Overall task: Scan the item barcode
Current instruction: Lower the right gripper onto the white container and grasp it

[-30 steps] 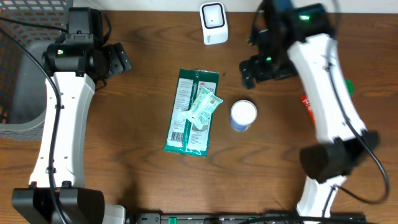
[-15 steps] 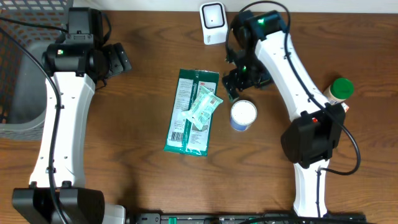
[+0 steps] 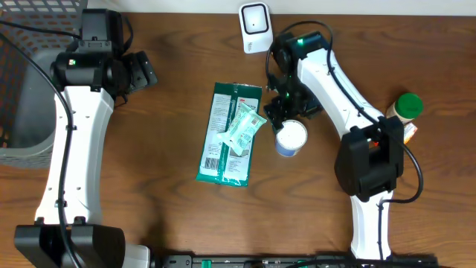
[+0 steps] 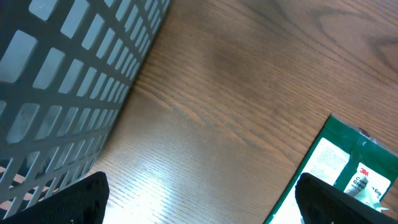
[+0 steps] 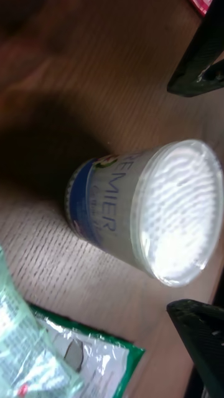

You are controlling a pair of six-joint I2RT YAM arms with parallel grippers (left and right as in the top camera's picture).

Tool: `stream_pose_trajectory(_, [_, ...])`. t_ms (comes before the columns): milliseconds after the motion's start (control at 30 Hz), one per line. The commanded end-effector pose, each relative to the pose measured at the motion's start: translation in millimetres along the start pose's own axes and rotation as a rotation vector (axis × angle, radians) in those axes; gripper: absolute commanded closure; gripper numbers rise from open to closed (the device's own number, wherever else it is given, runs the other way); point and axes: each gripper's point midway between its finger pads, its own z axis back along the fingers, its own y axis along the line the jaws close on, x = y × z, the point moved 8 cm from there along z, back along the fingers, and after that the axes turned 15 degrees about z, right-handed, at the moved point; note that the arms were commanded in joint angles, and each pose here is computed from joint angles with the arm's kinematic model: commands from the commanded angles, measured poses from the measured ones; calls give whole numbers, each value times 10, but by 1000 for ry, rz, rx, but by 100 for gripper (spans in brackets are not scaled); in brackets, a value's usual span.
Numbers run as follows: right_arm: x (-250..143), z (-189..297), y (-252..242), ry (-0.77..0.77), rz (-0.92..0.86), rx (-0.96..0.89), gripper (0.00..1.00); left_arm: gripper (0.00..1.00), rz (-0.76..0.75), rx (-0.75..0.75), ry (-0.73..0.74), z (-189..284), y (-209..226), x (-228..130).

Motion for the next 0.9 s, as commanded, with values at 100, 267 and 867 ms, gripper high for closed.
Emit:
stream_pose_trajectory(100, [33, -202, 158, 46, 52, -1, 1, 4, 3, 20, 7, -49, 27, -5])
stream_pose_trajectory(267, [42, -230, 211, 57, 56, -15, 3, 4, 3, 20, 7, -49, 27, -5])
stream_pose_trajectory(867, [-148, 351, 329, -79, -24, -151, 9, 4, 3, 20, 7, -49, 27, -5])
